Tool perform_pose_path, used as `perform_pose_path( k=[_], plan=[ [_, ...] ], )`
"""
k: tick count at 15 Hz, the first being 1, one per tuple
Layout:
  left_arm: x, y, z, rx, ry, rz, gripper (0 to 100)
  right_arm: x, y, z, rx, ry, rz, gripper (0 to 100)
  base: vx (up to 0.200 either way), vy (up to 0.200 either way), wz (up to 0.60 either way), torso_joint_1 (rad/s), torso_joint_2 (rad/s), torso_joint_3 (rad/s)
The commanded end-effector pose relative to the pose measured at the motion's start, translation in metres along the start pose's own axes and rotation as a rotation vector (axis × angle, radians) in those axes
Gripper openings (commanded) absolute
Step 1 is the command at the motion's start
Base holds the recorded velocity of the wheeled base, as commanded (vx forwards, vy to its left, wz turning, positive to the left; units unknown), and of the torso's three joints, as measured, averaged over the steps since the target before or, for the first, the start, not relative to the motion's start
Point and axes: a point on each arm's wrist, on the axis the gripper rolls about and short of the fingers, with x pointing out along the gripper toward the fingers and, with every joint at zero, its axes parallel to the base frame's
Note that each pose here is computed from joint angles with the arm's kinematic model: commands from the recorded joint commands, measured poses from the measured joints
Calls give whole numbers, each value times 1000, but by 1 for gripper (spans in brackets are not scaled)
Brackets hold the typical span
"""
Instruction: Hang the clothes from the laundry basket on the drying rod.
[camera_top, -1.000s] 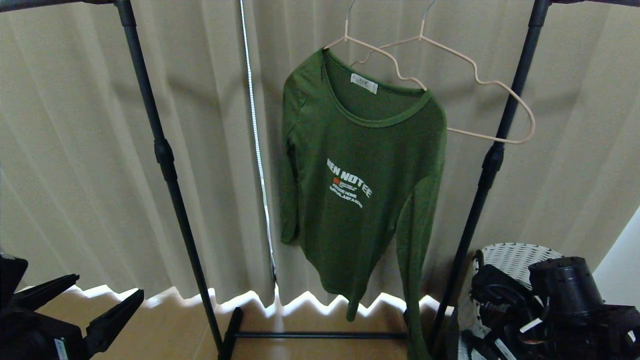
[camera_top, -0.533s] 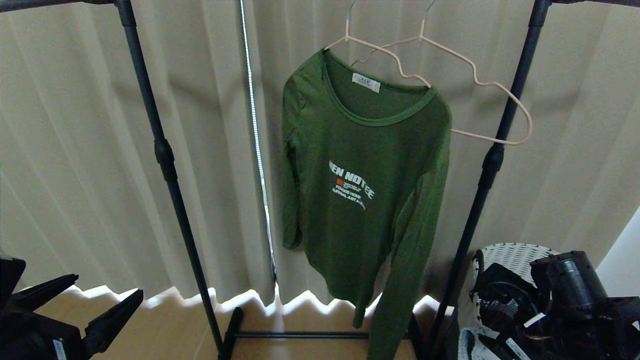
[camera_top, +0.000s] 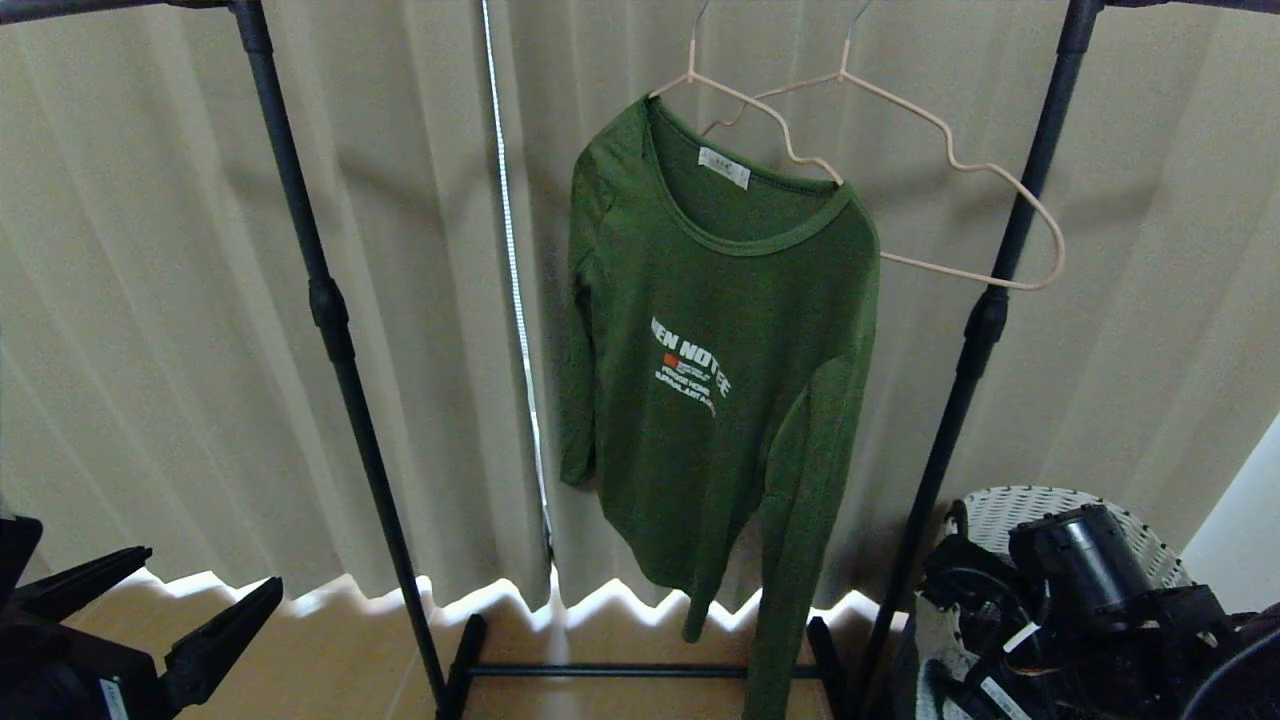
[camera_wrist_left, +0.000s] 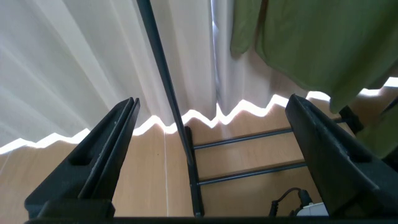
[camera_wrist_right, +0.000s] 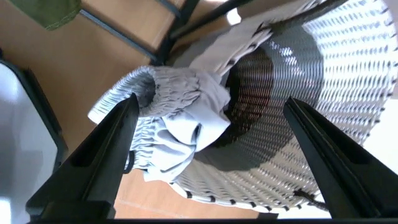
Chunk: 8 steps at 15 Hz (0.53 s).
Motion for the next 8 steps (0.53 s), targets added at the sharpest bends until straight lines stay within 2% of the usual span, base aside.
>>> perform_pose_path(
  k=[1,5,8],
  plan=[
    [0,0,0,0,-3,2,100,15,1,-2,-3,61,2,100,0,0,0,0,0,0],
    [-1,0,1,0,-9,1,100,18,-3,6,11,43,-3,100,0,0,0,0,0,0],
    [-1,0,0,-2,-7,2,100,17,1,14,-5,14,7,100,0,0,0,0,0,0]
  ],
)
